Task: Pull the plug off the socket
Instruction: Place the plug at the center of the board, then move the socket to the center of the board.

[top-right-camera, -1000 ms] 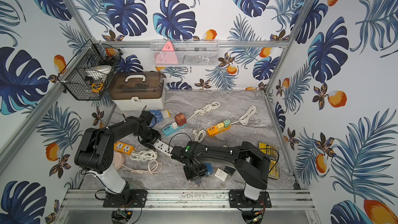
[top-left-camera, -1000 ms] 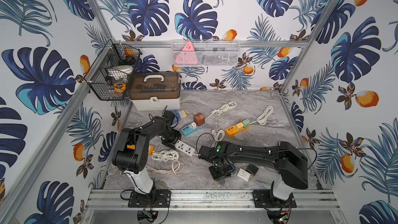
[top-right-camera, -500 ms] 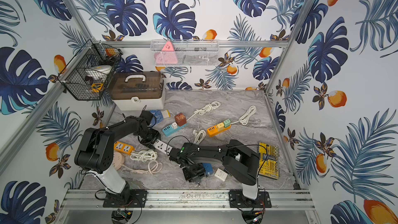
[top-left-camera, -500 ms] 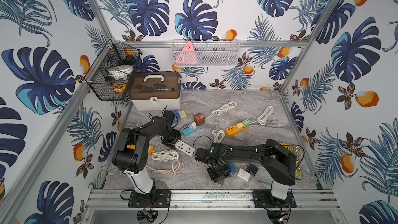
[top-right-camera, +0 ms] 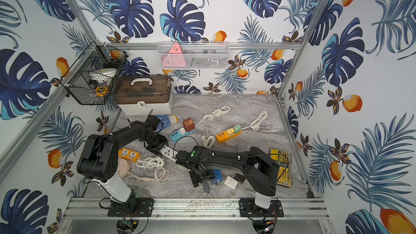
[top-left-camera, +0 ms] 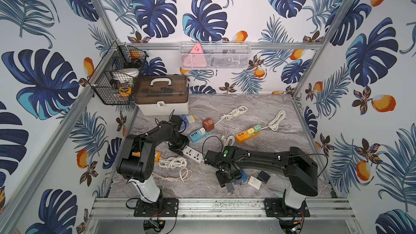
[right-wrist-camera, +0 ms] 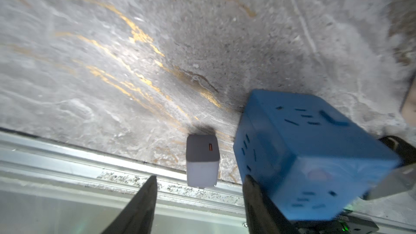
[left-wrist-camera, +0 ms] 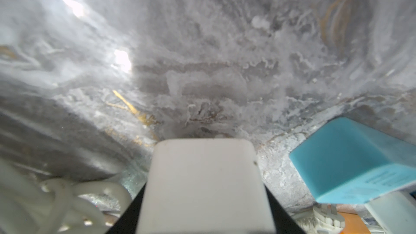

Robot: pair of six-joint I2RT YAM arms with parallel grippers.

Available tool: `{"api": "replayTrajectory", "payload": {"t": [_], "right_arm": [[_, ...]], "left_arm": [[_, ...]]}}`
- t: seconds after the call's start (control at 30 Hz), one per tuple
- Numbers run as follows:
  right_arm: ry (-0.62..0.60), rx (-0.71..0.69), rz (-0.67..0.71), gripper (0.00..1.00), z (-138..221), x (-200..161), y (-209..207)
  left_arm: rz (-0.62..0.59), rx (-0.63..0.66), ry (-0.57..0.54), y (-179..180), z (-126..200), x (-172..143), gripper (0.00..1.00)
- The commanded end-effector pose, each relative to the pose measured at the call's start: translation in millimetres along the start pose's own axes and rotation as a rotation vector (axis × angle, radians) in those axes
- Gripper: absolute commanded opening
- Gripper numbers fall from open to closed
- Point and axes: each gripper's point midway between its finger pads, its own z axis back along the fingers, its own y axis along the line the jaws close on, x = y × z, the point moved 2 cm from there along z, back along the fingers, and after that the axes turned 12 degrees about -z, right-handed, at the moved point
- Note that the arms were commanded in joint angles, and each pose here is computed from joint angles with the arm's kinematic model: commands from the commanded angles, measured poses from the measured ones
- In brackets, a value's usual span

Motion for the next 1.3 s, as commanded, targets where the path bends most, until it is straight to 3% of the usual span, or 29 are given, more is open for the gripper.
{"api": "replayTrajectory", "payload": {"t": [0.0, 0.13, 0.63, 1.0, 1.27], "right_arm": [[-0.131, 0.018, 0.002, 0.68, 26.7, 15.0, -5.0], [-0.228, 0.047, -0.006, 0.71, 48.4, 25.8, -9.3], [-0.230, 0.035, -0.015, 0.72, 52.4, 26.1, -19.0], [-0.223, 0.043, -0.042, 0.72, 52.0, 29.7, -22.1], [-0.238, 0.048, -0.079, 0.74, 55.5, 38.2, -34.2]], "left_arm": [[-0.025, 0.010, -0.027, 0.2, 9.7, 4.8, 0.00], [-0.044, 0.028, -0.082, 1.0, 22.8, 21.0, 0.00], [0.004, -0.002, -0.233, 27.9, 60.2, 134.2, 0.00], [0.009, -0.006, -0.278, 45.5, 64.2, 184.3, 0.00], [0.019, 0.053, -0.272, 56.5, 55.2, 197.0, 0.00]]}}
